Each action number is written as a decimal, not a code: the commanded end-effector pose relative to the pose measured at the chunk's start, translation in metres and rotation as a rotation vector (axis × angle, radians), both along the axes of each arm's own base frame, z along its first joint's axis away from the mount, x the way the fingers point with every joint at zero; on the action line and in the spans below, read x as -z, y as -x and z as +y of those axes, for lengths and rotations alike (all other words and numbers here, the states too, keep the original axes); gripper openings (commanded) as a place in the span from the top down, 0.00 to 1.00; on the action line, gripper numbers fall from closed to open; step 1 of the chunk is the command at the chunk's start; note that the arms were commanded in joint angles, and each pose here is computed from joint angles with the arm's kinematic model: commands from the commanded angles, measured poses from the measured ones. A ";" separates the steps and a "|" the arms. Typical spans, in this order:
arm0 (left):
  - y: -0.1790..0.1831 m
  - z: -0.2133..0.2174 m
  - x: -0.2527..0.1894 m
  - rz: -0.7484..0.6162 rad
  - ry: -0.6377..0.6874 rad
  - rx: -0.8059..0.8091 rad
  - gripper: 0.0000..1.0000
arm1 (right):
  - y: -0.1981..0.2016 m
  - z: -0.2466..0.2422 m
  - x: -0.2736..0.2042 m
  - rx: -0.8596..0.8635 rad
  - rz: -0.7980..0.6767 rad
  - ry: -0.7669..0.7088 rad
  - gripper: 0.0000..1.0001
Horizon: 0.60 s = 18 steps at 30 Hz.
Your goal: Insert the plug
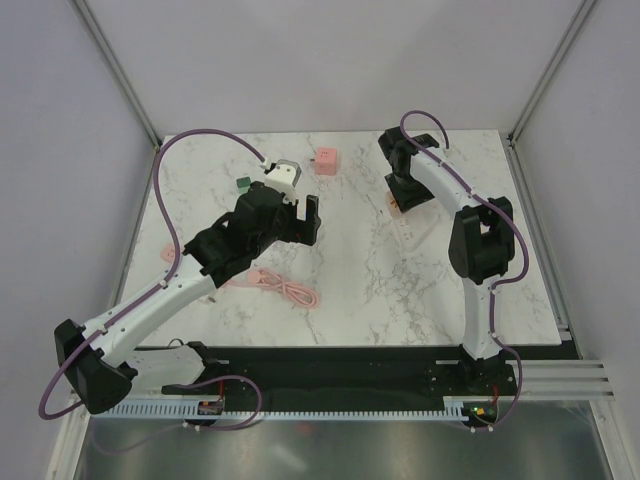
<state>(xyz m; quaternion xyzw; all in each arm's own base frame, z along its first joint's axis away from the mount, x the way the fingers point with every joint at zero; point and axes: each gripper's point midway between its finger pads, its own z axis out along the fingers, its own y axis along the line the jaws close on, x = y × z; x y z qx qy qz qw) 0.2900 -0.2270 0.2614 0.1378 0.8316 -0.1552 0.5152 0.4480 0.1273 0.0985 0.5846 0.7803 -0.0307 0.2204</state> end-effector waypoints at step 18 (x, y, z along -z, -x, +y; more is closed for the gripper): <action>-0.006 0.003 -0.015 -0.061 0.005 -0.009 0.00 | 0.007 -0.009 -0.027 0.028 -0.023 0.013 1.00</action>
